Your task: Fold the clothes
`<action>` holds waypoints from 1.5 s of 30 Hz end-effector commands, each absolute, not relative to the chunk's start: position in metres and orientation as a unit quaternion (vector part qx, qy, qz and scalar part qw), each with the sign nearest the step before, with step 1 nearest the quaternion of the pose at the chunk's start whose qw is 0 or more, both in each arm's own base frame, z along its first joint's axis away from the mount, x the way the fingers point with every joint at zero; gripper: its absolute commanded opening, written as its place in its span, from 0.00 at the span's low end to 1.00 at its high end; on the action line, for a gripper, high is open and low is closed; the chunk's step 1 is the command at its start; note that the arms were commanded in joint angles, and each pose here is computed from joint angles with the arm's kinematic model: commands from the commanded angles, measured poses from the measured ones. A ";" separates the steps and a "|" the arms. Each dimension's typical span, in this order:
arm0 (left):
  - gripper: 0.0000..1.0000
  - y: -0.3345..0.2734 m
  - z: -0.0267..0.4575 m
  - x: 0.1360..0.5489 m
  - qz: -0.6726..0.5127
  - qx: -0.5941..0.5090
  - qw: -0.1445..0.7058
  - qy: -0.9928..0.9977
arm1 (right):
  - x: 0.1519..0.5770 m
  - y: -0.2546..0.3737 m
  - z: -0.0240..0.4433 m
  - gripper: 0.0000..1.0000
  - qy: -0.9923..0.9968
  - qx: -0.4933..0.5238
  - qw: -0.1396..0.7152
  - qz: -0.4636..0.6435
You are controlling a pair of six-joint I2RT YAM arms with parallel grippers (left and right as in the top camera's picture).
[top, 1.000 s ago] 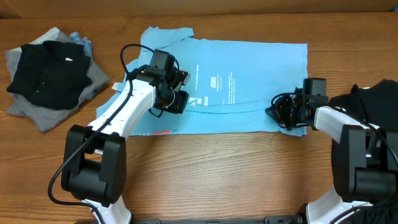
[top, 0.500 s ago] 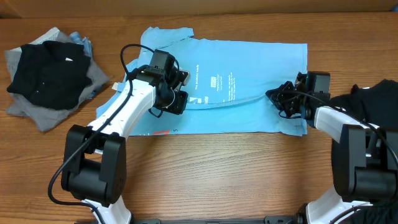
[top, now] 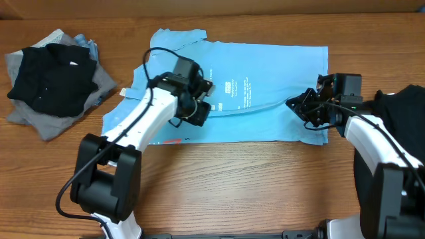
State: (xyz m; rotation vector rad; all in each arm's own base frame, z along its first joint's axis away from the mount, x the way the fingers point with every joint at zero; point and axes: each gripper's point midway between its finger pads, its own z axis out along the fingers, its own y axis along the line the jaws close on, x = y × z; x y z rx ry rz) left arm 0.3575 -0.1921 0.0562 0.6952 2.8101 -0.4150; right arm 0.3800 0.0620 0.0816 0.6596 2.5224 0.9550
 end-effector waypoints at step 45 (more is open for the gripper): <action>0.22 -0.200 0.137 0.455 -0.086 0.169 0.232 0.954 | 0.334 -0.028 0.050 0.46 0.917 0.338 0.132 0.168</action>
